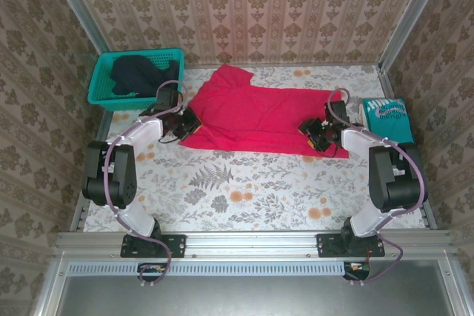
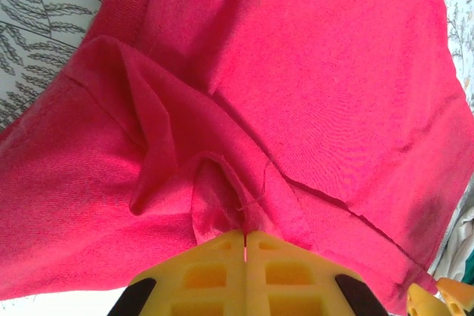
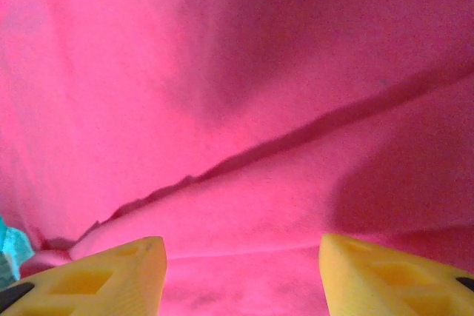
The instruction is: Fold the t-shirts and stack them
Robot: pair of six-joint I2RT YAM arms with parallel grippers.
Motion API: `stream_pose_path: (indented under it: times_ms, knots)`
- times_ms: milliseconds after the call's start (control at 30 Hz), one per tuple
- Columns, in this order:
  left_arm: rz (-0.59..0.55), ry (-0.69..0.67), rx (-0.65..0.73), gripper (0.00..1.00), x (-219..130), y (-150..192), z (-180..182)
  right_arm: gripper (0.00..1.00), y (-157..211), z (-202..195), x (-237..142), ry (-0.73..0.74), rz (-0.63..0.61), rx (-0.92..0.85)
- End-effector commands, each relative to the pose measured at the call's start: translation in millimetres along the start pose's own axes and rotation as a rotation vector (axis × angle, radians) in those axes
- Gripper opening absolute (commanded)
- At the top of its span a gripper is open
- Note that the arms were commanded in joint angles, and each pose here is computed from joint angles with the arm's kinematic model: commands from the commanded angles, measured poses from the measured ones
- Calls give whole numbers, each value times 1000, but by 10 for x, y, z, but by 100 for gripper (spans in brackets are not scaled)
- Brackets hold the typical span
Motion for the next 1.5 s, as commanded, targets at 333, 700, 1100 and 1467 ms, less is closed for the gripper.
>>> stream_pose_path:
  times_ms: [333, 700, 1100, 1467]
  knots:
    - [0, 14, 9, 0, -48, -3, -19, 59, 117, 315, 122, -125, 51, 90]
    - [15, 10, 6, 0, -25, 5, 15, 60, 212, 163, 356, -84, 71, 143]
    - [12, 22, 1, 0, -23, -9, -4, 63, 410, 251, 296, -137, 98, 165]
    - [13, 27, 6, 0, -37, 1, -10, 62, 177, 193, 303, -69, 54, 115]
Point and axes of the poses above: each hand's point on the last joint's axis, 136 mm out from that joint toward the fingers, its own x axis out along the fingers, its own z axis along the line the jaws close on, y = z × x, the point moved 2 cm from there along -x, back along the fingers, and after that the axes turned 13 degrees about -x, right-handed, at the moved point
